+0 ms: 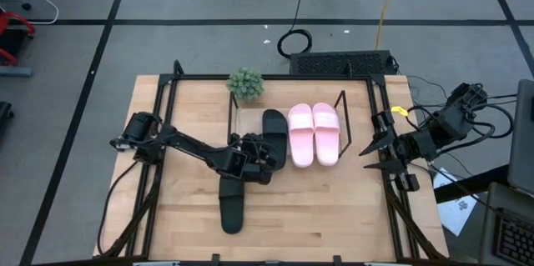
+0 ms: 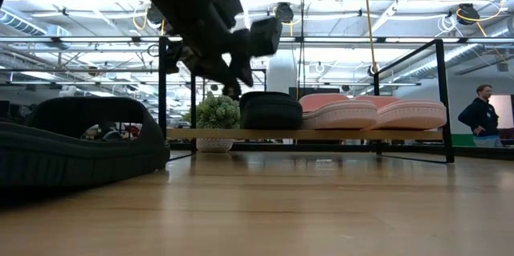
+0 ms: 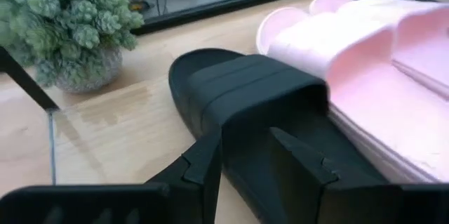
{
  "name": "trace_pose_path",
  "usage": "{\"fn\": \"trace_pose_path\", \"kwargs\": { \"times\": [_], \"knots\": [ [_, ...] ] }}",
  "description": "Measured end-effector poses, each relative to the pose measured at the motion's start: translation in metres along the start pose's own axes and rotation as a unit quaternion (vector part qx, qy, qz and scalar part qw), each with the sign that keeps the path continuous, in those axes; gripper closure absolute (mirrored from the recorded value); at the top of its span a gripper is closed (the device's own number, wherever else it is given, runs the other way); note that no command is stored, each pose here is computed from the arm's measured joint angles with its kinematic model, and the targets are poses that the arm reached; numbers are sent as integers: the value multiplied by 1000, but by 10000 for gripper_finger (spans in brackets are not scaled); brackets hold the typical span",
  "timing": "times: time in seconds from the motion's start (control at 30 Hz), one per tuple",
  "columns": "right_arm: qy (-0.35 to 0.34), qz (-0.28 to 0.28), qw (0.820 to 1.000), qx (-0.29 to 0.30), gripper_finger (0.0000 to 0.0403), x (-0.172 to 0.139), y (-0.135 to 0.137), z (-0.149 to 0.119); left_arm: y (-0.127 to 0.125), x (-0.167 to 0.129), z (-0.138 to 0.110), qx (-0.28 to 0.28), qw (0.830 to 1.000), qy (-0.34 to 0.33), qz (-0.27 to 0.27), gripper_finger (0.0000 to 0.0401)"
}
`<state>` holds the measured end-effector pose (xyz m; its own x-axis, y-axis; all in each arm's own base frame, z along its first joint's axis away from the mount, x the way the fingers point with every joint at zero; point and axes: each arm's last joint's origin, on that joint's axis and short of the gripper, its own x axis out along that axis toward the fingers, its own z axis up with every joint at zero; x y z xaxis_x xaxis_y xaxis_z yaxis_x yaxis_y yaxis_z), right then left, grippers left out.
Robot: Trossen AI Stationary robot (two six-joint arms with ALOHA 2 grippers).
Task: Pick and place slides into the shelf
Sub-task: Put the black slide on the shelf
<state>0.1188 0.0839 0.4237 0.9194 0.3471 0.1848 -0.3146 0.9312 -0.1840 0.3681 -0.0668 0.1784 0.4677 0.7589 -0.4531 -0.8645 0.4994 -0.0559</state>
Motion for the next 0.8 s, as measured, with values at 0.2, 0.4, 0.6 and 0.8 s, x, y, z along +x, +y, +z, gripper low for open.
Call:
{"fn": "trace_pose_path", "kwargs": {
  "times": [0.2,0.4,0.6,0.8],
  "knots": [
    [0,0,1000,-1,292,0,0,0,-2,-30,20,-18,998,7,-62,281],
    [-3,-1,1000,-19,292,0,0,1,3,-84,63,-16,987,-34,-157,281],
    [-4,-2,1000,-24,292,0,0,1,8,-134,100,-83,960,-98,-248,281],
    [-6,6,1000,4,292,0,0,1,10,-196,113,-118,917,-152,-349,281]
  ]
}}
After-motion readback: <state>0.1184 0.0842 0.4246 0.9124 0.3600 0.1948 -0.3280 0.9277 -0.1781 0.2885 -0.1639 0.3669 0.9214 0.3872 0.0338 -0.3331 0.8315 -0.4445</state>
